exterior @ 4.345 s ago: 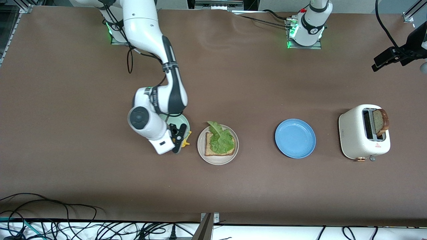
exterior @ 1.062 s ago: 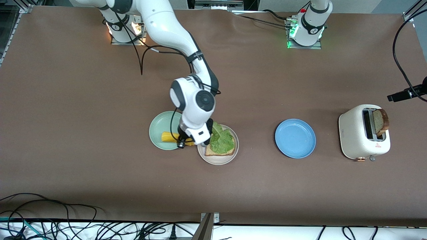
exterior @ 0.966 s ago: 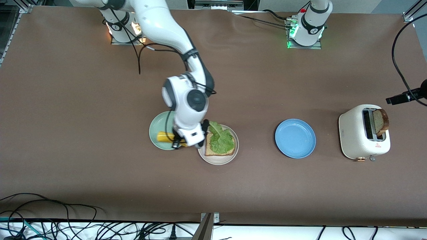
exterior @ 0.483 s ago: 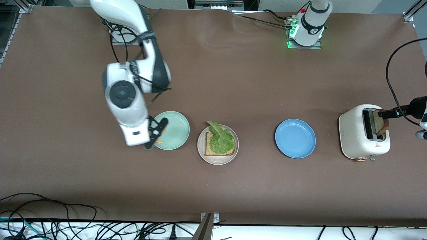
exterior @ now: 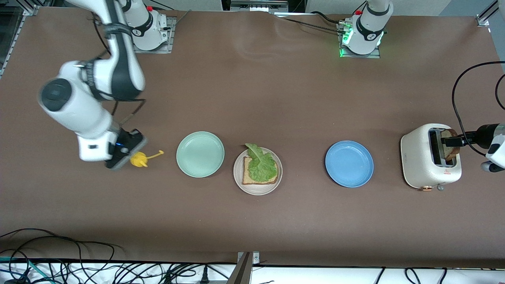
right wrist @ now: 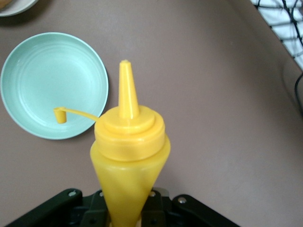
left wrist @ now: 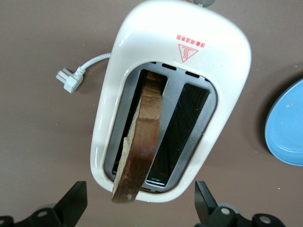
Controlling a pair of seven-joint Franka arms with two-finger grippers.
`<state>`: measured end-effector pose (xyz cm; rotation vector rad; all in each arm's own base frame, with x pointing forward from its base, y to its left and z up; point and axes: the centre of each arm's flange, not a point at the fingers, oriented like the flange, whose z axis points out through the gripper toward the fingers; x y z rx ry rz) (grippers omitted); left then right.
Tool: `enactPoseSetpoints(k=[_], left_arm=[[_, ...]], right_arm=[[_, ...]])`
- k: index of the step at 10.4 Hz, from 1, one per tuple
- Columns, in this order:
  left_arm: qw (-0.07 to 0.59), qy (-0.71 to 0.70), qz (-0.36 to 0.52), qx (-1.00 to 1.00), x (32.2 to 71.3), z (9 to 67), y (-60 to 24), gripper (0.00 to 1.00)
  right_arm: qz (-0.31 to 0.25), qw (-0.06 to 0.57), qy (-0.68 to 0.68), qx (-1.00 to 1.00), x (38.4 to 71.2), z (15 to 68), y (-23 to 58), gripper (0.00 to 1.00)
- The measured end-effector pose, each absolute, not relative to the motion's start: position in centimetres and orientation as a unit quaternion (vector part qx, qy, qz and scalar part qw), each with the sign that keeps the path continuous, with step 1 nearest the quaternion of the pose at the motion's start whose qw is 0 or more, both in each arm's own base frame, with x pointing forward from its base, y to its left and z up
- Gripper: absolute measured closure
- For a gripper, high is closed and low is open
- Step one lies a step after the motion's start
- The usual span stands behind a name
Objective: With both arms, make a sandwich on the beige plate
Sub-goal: 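Carry the mustard back with the right gripper while the left gripper grasps toast, then lift the toast from the toaster with the left gripper toward the plate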
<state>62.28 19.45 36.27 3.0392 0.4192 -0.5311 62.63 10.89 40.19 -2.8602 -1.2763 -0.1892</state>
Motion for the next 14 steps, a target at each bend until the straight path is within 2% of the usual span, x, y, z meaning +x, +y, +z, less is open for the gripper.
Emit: enactPoseSetpoints(k=[2,5,8,11,14], left_arm=[[0.015,0.135,-0.177,0.975,62.3,35.4,19.5,0.00],[-0.001,0.130,-0.178,0.975,62.4,35.5,19.8,0.44],[-0.002,0.130,-0.177,0.976,62.4,35.6,19.9,0.84],[-0.001,0.117,-0.168,0.979,62.7,36.5,20.1,0.91],[-0.001,0.114,-0.168,0.979,62.8,41.2,19.9,0.92]], right_arm=[[-0.072,0.043,-0.392,-0.916,60.6,40.4,7.4,0.91],[-0.093,0.102,-0.387,-0.912,59.6,39.1,4.4,0.91],[-0.096,0.112,-0.391,-0.909,59.4,38.7,4.4,0.91],[-0.096,0.114,-0.392,-0.908,59.5,38.4,4.4,0.91],[-0.119,0.146,-0.391,-0.901,59.7,36.5,1.4,0.91]])
